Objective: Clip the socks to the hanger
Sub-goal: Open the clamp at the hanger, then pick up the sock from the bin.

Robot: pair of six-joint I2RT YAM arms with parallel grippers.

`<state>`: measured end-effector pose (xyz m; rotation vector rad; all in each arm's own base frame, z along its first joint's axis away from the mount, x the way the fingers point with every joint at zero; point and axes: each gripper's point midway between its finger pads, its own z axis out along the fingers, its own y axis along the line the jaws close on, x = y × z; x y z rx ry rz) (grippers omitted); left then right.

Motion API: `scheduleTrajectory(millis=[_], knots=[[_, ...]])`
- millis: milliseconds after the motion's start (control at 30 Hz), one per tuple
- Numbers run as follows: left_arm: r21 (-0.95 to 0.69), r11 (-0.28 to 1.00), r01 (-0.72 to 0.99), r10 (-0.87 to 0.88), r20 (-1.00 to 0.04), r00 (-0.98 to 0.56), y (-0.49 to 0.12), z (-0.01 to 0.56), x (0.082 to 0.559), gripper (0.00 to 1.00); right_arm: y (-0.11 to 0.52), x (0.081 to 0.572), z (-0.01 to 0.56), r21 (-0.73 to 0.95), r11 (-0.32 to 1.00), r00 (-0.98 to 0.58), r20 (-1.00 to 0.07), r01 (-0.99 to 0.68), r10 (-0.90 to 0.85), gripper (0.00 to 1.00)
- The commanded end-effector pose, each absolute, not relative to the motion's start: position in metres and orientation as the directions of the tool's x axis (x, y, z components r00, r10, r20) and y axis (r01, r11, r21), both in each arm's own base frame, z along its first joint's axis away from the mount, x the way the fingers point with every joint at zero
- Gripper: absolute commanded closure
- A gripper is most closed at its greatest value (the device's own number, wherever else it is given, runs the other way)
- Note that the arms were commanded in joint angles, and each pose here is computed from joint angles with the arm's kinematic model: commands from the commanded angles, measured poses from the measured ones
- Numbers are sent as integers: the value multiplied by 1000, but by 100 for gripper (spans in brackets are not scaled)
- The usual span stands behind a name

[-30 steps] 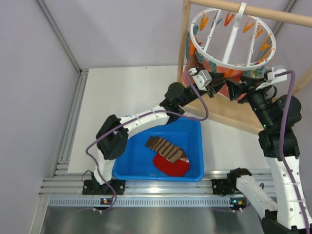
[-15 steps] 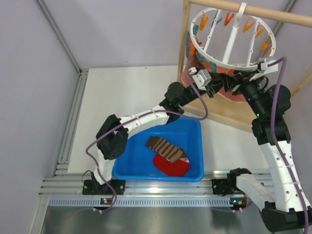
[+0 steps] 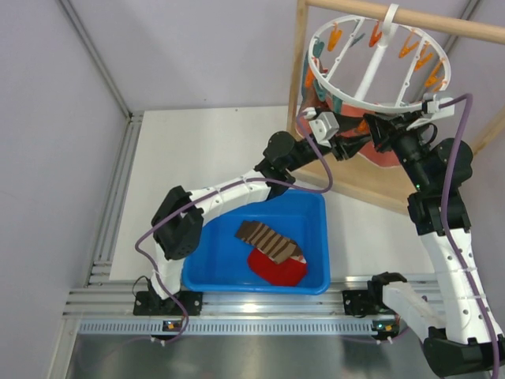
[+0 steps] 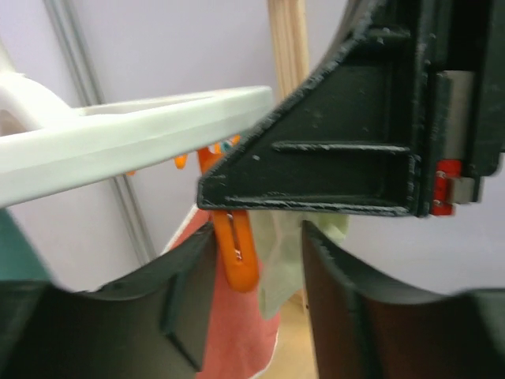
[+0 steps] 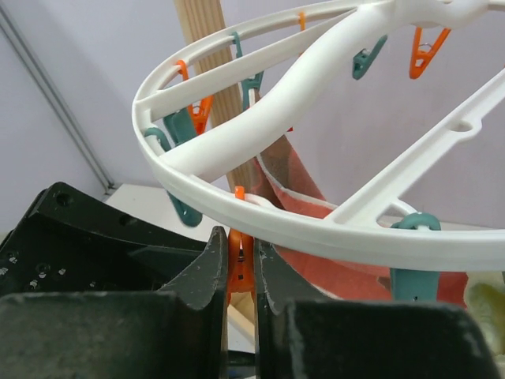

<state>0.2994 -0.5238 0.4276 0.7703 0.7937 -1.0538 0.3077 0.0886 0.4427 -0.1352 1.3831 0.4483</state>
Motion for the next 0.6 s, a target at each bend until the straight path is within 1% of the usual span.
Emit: scheduleTrajectory(millis=[0, 33, 67, 100, 133, 167, 233, 267, 333, 367, 400, 467, 500, 533, 567], knots=[[215, 172, 961, -487, -830, 273, -508, 465, 249, 45, 89, 302, 463, 150, 905, 173, -956, -398, 235, 100], [209, 166, 964, -444, -857, 262, -508, 454, 249, 38, 89, 302, 465, 152, 904, 172, -956, -400, 237, 100], [208, 169, 964, -427, -866, 261, -505, 452, 248, 37, 88, 302, 465, 157, 905, 168, -956, -396, 240, 100], [218, 179, 959, -430, -860, 276, -492, 466, 242, 35, 87, 302, 466, 165, 905, 166, -955, -393, 246, 100], [189, 171, 967, -359, -902, 239, -491, 442, 244, 34, 86, 302, 468, 169, 905, 167, -954, -391, 250, 100], [179, 169, 969, -341, -912, 228, -484, 440, 241, 30, 86, 302, 467, 174, 904, 161, -954, -391, 253, 100], [193, 170, 966, -285, -929, 235, -460, 428, 232, 29, 86, 302, 469, 189, 901, 154, -951, -390, 267, 100], [168, 165, 972, -229, -952, 203, -453, 412, 229, 28, 85, 303, 469, 193, 902, 148, -952, -387, 267, 100], [163, 183, 970, -164, -967, 193, -426, 404, 222, 28, 84, 302, 467, 205, 904, 137, -952, -376, 273, 100], [118, 180, 977, -77, -988, 134, -411, 387, 215, 27, 81, 303, 465, 212, 908, 132, -952, -362, 275, 100], [102, 170, 980, -30, -994, 109, -402, 377, 213, 23, 80, 303, 464, 216, 909, 128, -952, -357, 276, 100], [33, 122, 992, 63, -998, 26, -379, 354, 207, 14, 79, 302, 461, 220, 911, 125, -952, -350, 278, 100], [-39, 122, 992, 156, -986, -58, -356, 327, 201, 10, 79, 302, 459, 224, 911, 118, -953, -345, 279, 100], [-30, 103, 994, 196, -979, -49, -345, 315, 196, 10, 78, 302, 458, 223, 912, 117, -954, -345, 277, 100], [-34, 57, 998, 219, -975, -46, -335, 307, 186, 11, 78, 302, 457, 222, 912, 114, -955, -344, 276, 100]])
